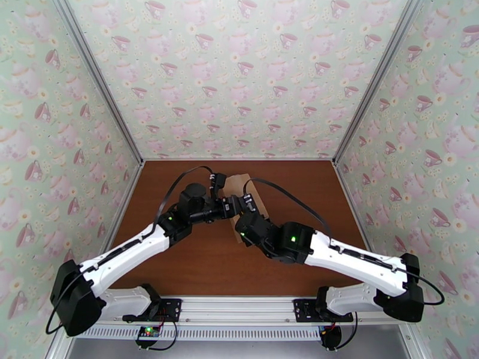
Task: Unpack the express box
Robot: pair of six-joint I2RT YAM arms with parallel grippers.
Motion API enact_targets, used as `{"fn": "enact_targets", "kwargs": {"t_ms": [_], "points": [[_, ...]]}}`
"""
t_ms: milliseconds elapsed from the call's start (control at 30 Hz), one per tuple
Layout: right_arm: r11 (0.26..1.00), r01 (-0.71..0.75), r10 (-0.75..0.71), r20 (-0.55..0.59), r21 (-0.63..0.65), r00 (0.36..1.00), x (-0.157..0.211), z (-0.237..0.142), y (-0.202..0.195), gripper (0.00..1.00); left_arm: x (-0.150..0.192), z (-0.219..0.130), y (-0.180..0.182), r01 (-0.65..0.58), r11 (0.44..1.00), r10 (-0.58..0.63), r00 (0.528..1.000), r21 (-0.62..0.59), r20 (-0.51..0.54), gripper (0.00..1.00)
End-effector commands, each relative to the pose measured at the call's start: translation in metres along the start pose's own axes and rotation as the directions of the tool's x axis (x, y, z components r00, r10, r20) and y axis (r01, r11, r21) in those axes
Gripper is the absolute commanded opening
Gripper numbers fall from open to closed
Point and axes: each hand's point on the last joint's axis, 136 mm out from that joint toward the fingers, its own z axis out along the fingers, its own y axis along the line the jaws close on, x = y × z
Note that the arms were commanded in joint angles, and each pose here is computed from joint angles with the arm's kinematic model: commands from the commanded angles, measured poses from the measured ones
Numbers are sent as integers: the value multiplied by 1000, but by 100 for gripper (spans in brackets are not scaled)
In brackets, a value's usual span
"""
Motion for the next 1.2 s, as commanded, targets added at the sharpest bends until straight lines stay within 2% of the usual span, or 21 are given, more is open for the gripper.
{"fn": "enact_targets", "kwargs": {"t_ms": [0, 133, 233, 400, 533, 567, 667, 767, 833, 1133, 1167], "points": [[999, -5, 7, 42, -44, 999, -16, -6, 11, 0, -2, 4, -7, -2, 1000, 2, 1000, 23, -11, 42], [999, -6, 8, 46, -39, 999, -17, -6, 10, 0, -9, 3, -17, -8, 999, 8, 1000, 41, 0, 35], [999, -5, 6, 51, -33, 999, -18, -7, 8, 0, -6, 3, -15, -3, 999, 3, 1000, 38, -4, 26], [1000, -4, 6, 54, -26, 999, -20, -7, 8, 0, -5, 2, -16, 1, 999, -1, 1000, 48, -9, 19], [1000, -3, 4, 55, -18, 998, -21, -5, 7, 0, -5, 0, -18, 2, 999, -2, 1000, 53, -9, 0], [1000, -4, 5, 56, -19, 998, -21, -5, 8, 0, 3, 1, -8, 15, 999, -14, 1000, 33, -23, 0], [1000, -9, 10, 54, -15, 998, -20, -3, 7, 1, 1, -1, -7, 17, 999, -17, 1000, 28, -10, 0], [1000, -20, 21, 56, -17, 998, -19, 0, 7, 9, -4, -4, -7, 25, 999, -25, 1000, 23, 14, 0], [999, -32, 33, 62, -23, 998, -19, 0, 7, 18, -7, -6, -8, 31, 999, -32, 999, 26, 27, 0], [992, -100, 107, 95, -76, 990, -23, -3, 4, 72, -24, -19, -13, 44, 998, -48, 992, 35, 115, 0], [991, -107, 115, 98, -83, 989, -23, -3, 4, 73, -25, -21, -13, 43, 999, -46, 991, 30, 124, 0]]}}
